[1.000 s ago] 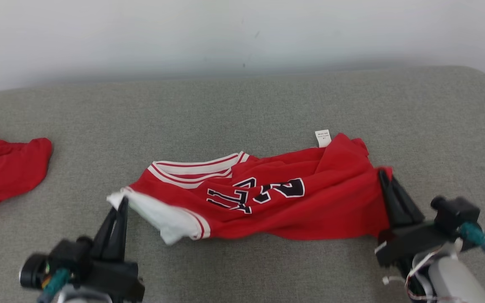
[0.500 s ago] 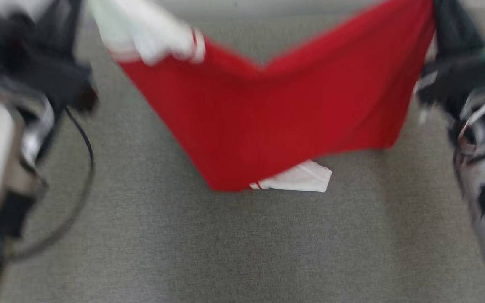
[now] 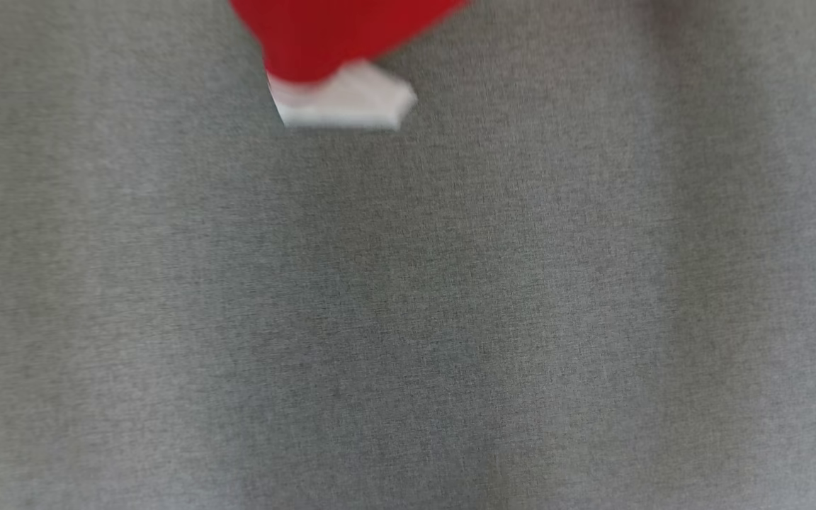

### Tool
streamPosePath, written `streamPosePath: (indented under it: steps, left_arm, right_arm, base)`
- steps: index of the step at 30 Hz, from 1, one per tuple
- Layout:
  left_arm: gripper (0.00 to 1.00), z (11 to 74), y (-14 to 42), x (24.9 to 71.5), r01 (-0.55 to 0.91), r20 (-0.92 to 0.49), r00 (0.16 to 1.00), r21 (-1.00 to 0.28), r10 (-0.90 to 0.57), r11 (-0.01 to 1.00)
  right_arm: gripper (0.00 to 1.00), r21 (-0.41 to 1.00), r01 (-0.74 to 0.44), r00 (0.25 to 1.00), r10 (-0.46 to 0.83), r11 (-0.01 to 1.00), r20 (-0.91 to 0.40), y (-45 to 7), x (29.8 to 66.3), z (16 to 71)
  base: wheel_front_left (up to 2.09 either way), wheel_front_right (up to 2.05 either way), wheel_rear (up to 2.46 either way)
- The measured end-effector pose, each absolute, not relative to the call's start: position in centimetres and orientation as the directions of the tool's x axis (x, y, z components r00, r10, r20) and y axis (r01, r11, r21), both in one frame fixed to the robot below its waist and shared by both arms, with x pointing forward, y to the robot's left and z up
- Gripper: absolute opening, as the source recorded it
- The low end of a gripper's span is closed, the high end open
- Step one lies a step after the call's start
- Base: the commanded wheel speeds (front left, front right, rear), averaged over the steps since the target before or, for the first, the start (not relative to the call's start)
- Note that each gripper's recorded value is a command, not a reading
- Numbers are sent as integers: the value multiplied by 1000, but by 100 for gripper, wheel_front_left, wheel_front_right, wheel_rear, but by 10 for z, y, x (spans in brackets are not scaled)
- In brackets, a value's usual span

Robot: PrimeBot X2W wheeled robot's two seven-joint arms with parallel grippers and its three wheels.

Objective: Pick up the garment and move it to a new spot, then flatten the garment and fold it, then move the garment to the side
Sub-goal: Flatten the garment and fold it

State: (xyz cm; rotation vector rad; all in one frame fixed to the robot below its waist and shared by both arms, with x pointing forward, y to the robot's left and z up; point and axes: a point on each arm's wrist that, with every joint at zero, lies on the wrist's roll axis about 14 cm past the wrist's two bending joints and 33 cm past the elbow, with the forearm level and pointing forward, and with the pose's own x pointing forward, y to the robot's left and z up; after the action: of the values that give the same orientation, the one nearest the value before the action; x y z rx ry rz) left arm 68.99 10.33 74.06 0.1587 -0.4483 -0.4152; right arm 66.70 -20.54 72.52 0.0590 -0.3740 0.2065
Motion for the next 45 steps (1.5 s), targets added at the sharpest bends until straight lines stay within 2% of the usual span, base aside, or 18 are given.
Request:
streamPosePath:
  steps: [8, 16, 24, 27, 36, 41, 45]
  left_arm:
    - [0, 770, 86, 713, 339, 444, 782, 287, -438, 896]
    - [0, 796, 88, 719, 305, 490, 759, 314, -429, 899]
    - [0, 764, 88, 733, 317, 450, 780, 316, -435, 894]
    - [0, 745, 94, 733, 337, 453, 783, 269, -427, 902]
    - [0, 712, 97, 697, 383, 463, 785, 161, -413, 909]
    - [0, 691, 105, 652, 381, 470, 797, 96, -379, 920]
    - [0, 668, 117, 604, 351, 454, 833, 8, -317, 936]
  right_arm:
    - [0, -37, -177, 908, 178, 983, 379, -210, 697, 746]
    - [0, -67, -155, 896, 169, 986, 410, -212, 710, 765]
    - [0, -75, -160, 905, 176, 984, 387, -211, 722, 739]
    - [0, -75, -181, 913, 196, 981, 358, -209, 720, 715]
    - [0, -58, -265, 910, 269, 963, 317, -203, 675, 671]
    - [0, -37, -315, 912, 313, 949, 264, -201, 630, 643]
    - [0, -15, -311, 926, 307, 950, 219, -215, 588, 622]
  base:
    - [0, 0, 0]
    - [0, 0, 0]
    - [0, 0, 0]
    - [0, 0, 0]
    - [0, 0, 0]
    - [0, 0, 0]
    - [0, 0, 0]
